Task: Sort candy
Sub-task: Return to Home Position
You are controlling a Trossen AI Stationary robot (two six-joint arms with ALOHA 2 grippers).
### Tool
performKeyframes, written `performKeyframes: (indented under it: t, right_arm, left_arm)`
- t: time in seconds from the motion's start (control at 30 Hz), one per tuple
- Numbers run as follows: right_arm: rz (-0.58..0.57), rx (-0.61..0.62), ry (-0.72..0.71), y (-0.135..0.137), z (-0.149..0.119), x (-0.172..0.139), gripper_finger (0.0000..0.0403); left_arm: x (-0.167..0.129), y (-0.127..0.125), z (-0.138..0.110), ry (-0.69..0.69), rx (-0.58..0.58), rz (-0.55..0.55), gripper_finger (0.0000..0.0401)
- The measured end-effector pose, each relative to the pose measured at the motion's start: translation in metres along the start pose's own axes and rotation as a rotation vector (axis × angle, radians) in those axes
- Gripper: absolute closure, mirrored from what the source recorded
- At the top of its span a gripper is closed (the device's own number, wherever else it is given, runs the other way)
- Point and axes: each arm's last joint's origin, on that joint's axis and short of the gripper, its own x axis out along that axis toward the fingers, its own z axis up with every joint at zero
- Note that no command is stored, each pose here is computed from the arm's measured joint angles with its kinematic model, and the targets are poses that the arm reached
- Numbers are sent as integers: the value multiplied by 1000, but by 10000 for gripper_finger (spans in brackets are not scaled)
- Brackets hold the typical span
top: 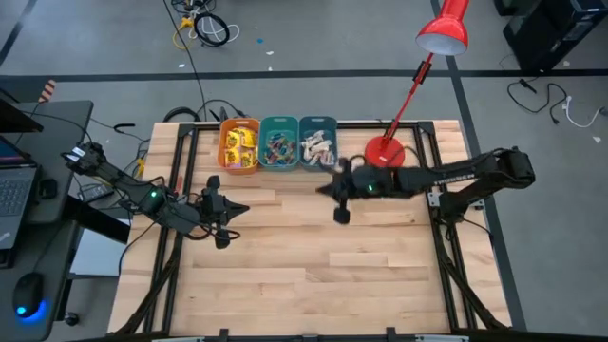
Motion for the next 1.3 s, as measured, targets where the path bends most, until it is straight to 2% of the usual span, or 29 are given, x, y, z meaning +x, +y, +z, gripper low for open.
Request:
performKeyframes:
  t: [0.23, 0.47, 0.6, 0.7, 0.97, 1.13, 1.3]
  right_arm:
    - [105, -29, -180, 33, -20, 1, 403]
    - [162, -76, -319, 44, -10, -4, 403]
    - [184, -127, -401, 48, -3, -7, 403]
    - [181, -156, -426, 48, 0, -12, 403]
    - [149, -228, -536, 39, 19, -45, 403]
    - [140, -249, -533, 31, 24, -71, 403]
    - [122, -257, -503, 21, 23, -91, 403]
  left_arm:
    - [17, -15, -1, -6, 134, 1, 387]
    - [30, -32, 15, -163, 261, -13, 387]
    - [30, -33, 20, -211, 324, -89, 387]
    - [30, -27, 24, -231, 349, -149, 387]
    - [32, 6, 37, -285, 367, -136, 387]
    - [14, 23, 37, -269, 363, -114, 387]
    - [-8, 33, 35, -298, 345, -214, 387]
